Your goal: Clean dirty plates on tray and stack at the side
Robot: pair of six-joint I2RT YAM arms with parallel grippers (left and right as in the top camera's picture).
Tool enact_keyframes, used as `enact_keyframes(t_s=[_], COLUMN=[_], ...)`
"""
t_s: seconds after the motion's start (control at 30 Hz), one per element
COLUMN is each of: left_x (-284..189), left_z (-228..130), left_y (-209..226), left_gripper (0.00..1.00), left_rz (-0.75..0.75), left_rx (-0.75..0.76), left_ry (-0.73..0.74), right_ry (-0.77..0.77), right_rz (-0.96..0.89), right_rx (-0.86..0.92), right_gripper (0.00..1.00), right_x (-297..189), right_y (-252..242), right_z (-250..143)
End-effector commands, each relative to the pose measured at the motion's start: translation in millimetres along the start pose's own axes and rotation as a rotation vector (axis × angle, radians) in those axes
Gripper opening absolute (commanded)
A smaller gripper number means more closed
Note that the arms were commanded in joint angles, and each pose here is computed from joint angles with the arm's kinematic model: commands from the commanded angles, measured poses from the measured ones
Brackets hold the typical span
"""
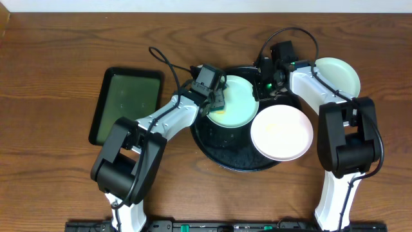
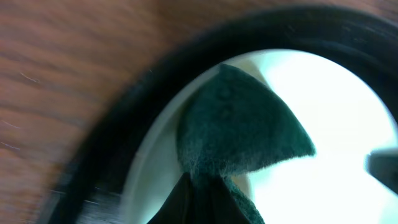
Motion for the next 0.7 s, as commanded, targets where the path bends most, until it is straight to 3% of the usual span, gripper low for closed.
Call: enact_keyframes(t_s=[0.0, 0.2, 0.5, 0.67], left_x=[-13, -40, -107, -137], left_z=[37, 64, 99, 99], left_y=[48, 51, 34, 53], left_gripper=[0.08, 0.08, 0.07, 0.07], left_rz=[0.306, 0.372, 0.281, 0.255], left_rx=[0.148, 0.158, 0.057, -0.032], left_ry=[-0.204, -0.331, -0.482, -0.443], right_ry=[0.026, 0.025, 0.001, -0.091], right_rz=[-0.075, -0.076, -0.062, -0.060], right_rx=[0.017, 0.017, 0.010, -0.053], right_gripper=[0.01, 0.01, 0.01, 0.01], right_x=[13, 13, 10, -24], right_y=[-16, -16, -12, 0], right_z=[-6, -5, 1, 20])
Point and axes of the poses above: each gripper's point midway between its finger pads, its own x axis out along the fingers, its own y axis along the line the jaws close on, z = x × y, the point moved 2 cm from there along -x, back along the fingers
